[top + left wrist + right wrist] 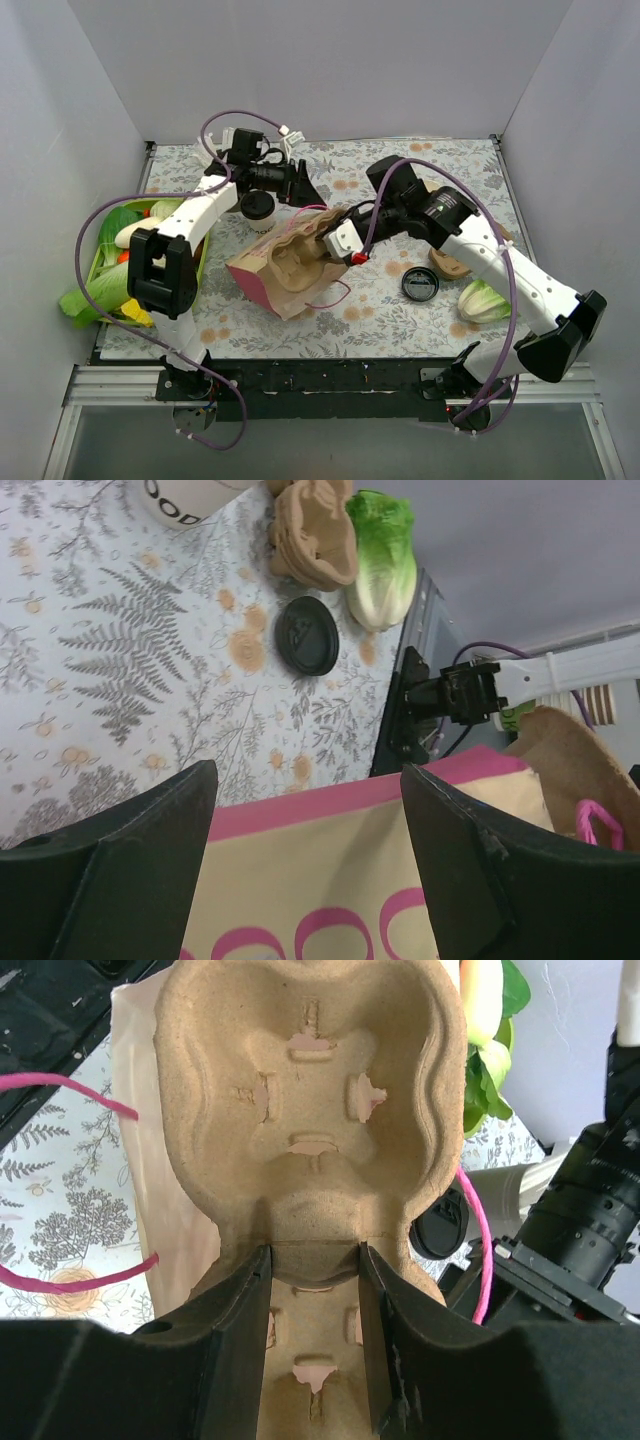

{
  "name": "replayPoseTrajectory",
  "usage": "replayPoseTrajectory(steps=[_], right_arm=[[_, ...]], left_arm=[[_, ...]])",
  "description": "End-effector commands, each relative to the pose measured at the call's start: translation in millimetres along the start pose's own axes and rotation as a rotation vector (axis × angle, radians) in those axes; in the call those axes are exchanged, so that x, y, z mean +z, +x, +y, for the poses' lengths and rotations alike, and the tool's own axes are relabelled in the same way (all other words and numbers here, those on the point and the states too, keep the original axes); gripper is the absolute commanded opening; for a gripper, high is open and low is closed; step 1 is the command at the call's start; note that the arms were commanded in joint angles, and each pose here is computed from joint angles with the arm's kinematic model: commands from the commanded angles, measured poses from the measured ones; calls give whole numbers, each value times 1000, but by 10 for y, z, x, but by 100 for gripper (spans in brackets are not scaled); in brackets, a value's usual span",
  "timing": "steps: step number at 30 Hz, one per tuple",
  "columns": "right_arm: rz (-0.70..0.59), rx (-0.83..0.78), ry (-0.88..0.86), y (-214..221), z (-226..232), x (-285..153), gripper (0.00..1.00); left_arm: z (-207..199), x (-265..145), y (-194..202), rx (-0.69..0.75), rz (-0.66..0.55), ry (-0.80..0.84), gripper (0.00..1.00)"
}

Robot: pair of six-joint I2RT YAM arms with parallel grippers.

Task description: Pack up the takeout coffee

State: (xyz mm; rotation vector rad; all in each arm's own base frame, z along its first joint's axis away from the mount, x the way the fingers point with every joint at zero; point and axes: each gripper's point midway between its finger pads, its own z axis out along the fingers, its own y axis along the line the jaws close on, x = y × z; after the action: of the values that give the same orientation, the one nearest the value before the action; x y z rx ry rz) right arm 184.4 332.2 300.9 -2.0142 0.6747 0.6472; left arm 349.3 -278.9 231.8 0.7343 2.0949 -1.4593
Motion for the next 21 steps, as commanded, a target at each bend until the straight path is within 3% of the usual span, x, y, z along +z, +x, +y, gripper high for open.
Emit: replayPoseTrajectory(steps=[1,4,7,11,14,18,21], right_arm=[[3,69,33,2,71,-4,1],[6,67,50,69,78,67,1],[2,67,54,62,12,138,1],[4,47,66,38,-102,180,1],[13,35,83,68,-134,188,1],[20,46,109,108,-187,207,1],[16,68,120,131,-215,240,1]], left_arm=[[-359,94,-250,41,-12,166,73],[-277,106,-357,34,-31,125,74],[-256,6,-568,118,-58,33,78],[-184,-480,-1186,259,-224,-342,80],[-491,-923,-1360,400,-304,-499,83],[-900,-1234,-1154,515,-233,-529,84],[-1141,-1224,-727,507,-104,-422,84]])
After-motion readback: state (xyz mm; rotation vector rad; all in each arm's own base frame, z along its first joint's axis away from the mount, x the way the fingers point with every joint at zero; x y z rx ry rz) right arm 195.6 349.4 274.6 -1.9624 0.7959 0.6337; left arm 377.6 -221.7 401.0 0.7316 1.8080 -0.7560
